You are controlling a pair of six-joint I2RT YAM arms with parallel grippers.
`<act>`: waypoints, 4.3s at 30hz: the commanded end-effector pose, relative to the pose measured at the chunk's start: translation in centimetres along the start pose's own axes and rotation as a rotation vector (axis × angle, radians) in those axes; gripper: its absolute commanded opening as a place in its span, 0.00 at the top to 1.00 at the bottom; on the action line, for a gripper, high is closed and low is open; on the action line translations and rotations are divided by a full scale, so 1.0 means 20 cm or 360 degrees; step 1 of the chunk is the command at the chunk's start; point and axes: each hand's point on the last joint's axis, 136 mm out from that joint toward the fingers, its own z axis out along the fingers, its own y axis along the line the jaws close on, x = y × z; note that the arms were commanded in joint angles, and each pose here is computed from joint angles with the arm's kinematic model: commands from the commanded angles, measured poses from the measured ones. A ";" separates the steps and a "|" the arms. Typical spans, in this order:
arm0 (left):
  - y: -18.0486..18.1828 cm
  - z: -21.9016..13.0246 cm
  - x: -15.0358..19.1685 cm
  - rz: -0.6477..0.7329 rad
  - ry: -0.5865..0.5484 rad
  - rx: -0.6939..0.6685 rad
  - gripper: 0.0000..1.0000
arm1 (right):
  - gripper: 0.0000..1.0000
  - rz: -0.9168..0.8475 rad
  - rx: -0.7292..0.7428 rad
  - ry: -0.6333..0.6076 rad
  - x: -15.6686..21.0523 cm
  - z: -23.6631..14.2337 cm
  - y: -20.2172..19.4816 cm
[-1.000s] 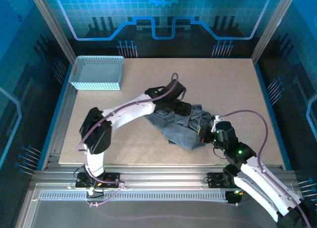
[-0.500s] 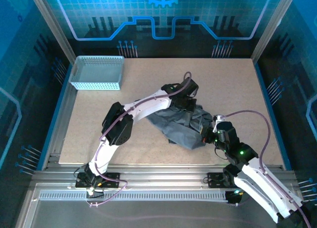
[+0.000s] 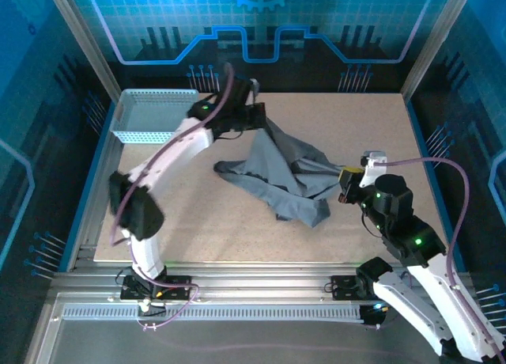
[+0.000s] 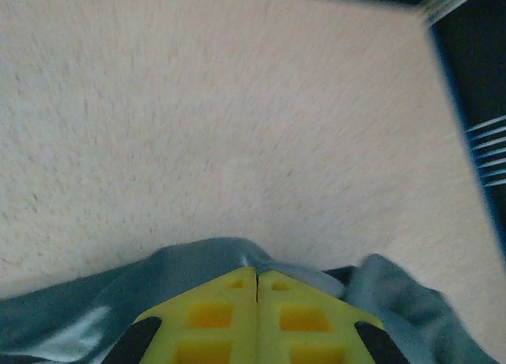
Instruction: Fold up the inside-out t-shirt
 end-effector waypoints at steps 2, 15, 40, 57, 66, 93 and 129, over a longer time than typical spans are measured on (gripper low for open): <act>0.00 -0.43 -0.20 -0.0045 -0.0430 0.0132 1.00 | 1.00 -0.0169 0.0034 -0.0260 -0.32 -0.17 0.01; 0.89 -0.05 0.83 -0.0426 0.0373 -0.0537 0.94 | 1.00 0.0531 0.0554 0.0657 0.85 0.13 -0.37; 0.08 0.23 1.06 0.0924 0.0523 -0.0570 0.25 | 1.00 0.0439 0.0359 0.0711 0.80 0.28 -0.24; -0.15 -0.04 0.69 0.0591 0.0183 -0.0081 1.00 | 1.00 0.0336 0.0496 0.0822 0.91 0.30 -0.33; -0.11 -0.32 0.65 0.0353 0.0079 0.0390 1.00 | 0.87 0.0250 0.0325 0.0789 0.82 0.30 -0.24; 0.61 -0.25 1.56 0.0065 0.0428 0.0118 0.98 | 0.35 -0.0235 0.0089 0.1050 0.77 0.92 0.30; 0.55 -0.26 1.43 0.0103 0.0297 0.0137 1.00 | 1.00 -0.0520 -0.0041 0.1136 0.88 0.90 0.53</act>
